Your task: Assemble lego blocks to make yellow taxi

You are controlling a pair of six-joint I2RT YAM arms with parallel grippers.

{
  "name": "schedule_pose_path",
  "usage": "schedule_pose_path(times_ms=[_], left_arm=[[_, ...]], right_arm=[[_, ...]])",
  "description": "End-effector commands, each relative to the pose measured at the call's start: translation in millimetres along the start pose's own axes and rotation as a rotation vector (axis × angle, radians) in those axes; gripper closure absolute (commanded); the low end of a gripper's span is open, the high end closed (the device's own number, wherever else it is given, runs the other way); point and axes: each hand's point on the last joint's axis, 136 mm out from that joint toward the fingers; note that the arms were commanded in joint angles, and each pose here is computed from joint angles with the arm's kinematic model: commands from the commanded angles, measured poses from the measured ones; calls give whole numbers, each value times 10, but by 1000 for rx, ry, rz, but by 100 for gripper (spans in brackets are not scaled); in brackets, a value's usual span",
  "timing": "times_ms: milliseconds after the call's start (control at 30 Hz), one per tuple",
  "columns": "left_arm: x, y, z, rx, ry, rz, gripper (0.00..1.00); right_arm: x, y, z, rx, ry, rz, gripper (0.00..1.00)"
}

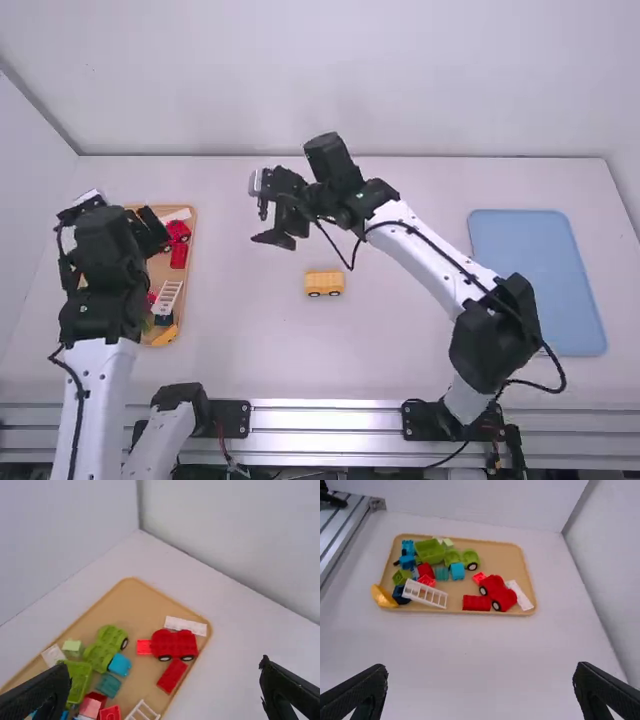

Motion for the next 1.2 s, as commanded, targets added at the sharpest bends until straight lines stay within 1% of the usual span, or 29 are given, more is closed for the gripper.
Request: schedule_pose_path(times_ms=[0,133,167,200,300,367,533,767,967,1000,1100,1167], left_arm=[[135,95,28,22,-57,-6,1],[321,236,104,70,-145,18,1],[426,281,155,95,-182,4,1],[444,286,163,98,-190,0,1],[759,376,354,180,-324,-88,1],[802,414,401,199,-340,-89,1],[728,513,474,239,-373,-16,1],[675,412,510,254,-515,-20,1],[659,380,540,267,-517,-14,1],[649,364,599,295,-539,-20,1],[719,272,875,416,-686,-137,1],[754,244,1024,487,-728,-201,1]], right_arm=[[-23,62,-34,4,0,-11,1],[-45,62,-36,4,-10,0,1],[-83,44,-26,5,-7,11,1],[-89,40,-25,5,-6,13,1],[-104,27,-6,10,1,15,1],[-96,28,5,14,5,12,1],[-159,31,44,35,6,52,1],[-253,18,98,63,9,106,1],[-241,22,66,49,-2,97,1],[-235,24,54,44,-4,94,1],[-223,31,53,45,-3,90,1],[-232,28,71,49,4,91,1]])
Point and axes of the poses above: each hand's point on the last joint's axis, 136 mm out from that joint toward the fingers, its own y axis out along the fingers, its own x axis along the line the jaws close on, z = x × y, and after that the axes turned 15 degrees about y, right-handed
